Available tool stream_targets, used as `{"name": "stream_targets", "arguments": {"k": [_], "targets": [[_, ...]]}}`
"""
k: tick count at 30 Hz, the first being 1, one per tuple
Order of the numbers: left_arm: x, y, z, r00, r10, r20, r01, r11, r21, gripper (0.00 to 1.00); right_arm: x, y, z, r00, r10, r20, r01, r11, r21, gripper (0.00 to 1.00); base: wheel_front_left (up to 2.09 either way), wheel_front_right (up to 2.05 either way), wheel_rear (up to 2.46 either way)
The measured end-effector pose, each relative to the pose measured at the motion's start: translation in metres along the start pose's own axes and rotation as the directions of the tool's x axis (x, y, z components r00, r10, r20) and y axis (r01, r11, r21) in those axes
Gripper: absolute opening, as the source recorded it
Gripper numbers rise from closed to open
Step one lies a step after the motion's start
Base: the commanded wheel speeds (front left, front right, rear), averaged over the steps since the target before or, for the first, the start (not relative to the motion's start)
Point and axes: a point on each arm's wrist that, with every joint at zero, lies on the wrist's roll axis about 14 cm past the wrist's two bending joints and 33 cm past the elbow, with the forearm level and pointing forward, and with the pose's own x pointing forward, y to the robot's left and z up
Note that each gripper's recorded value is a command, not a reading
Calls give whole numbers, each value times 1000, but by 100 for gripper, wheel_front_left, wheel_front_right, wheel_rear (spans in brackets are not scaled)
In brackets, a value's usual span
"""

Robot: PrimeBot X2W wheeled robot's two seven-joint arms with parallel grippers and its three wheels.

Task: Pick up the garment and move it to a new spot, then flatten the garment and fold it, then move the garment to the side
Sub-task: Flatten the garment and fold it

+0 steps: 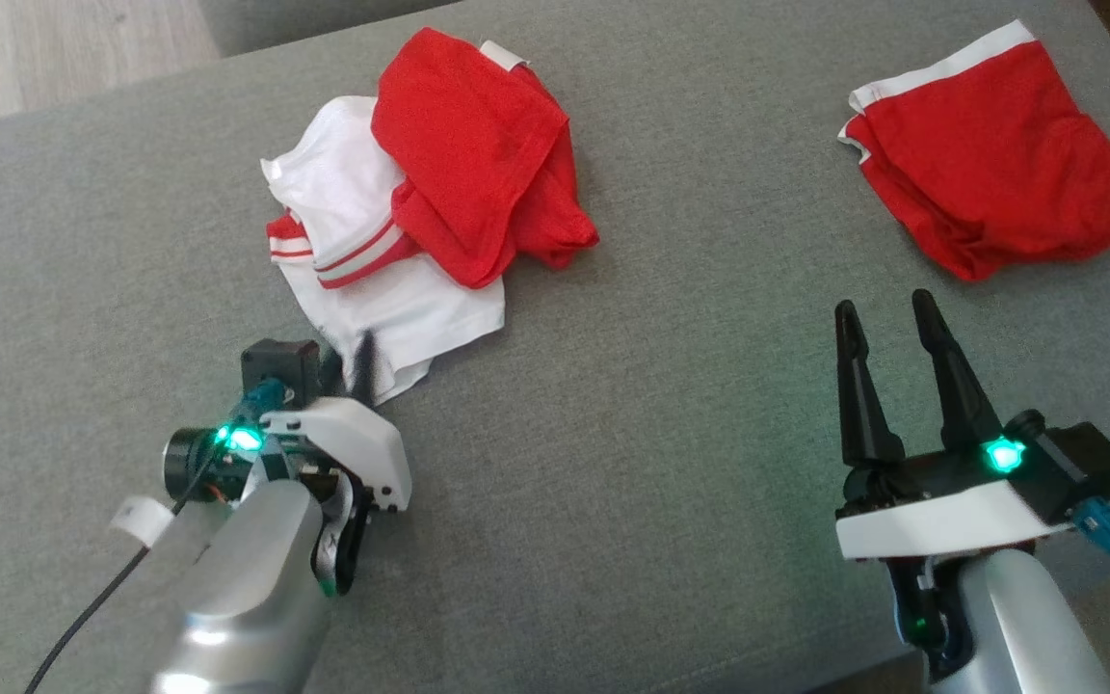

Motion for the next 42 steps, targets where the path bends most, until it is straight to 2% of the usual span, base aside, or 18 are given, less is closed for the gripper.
{"name": "stream_targets", "arguments": {"k": [5,9,17,22,26,27,28,29,30,36,39,42], "targets": [[-7,8,4,999,24,41,-24,1000,-8,0,2,3,4,1000,11,14,-12,1000,2,100,0,0,0],[-21,24,13,988,87,129,-82,996,-44,0,4,12,8,999,38,28,-38,999,7,100,0,0,0],[-69,71,42,917,245,315,-220,969,-112,0,5,37,14,992,115,52,-115,993,15,100,0,0,0],[-108,99,32,876,344,338,-309,939,-154,0,1,53,9,986,162,36,-163,986,18,100,0,0,0],[-130,103,10,872,376,315,-337,926,-171,0,0,66,9,979,199,38,-200,980,21,100,0,0,0],[-133,102,3,877,378,297,-340,924,-174,4,0,69,10,978,207,40,-208,978,22,100,0,0,0],[-137,102,-2,879,380,287,-342,923,-176,43,1,71,11,976,214,43,-215,976,21,100,0,0,0],[-140,101,-4,878,383,287,-344,922,-179,97,1,73,11,974,220,44,-222,975,22,100,0,0,0],[-142,102,-5,874,390,290,-349,919,-183,100,2,75,11,973,225,45,-227,974,22,100,0,0,0],[-154,102,27,829,397,394,-351,918,-186,100,2,81,12,969,244,48,-245,969,22,100,0,0,0],[-162,98,47,803,369,468,-372,924,-88,100,2,82,14,968,247,53,-248,968,21,100,0,0,0],[-170,88,67,771,341,537,-375,926,-50,100,3,85,15,965,254,58,-255,967,20,100,0,0,0]]}}
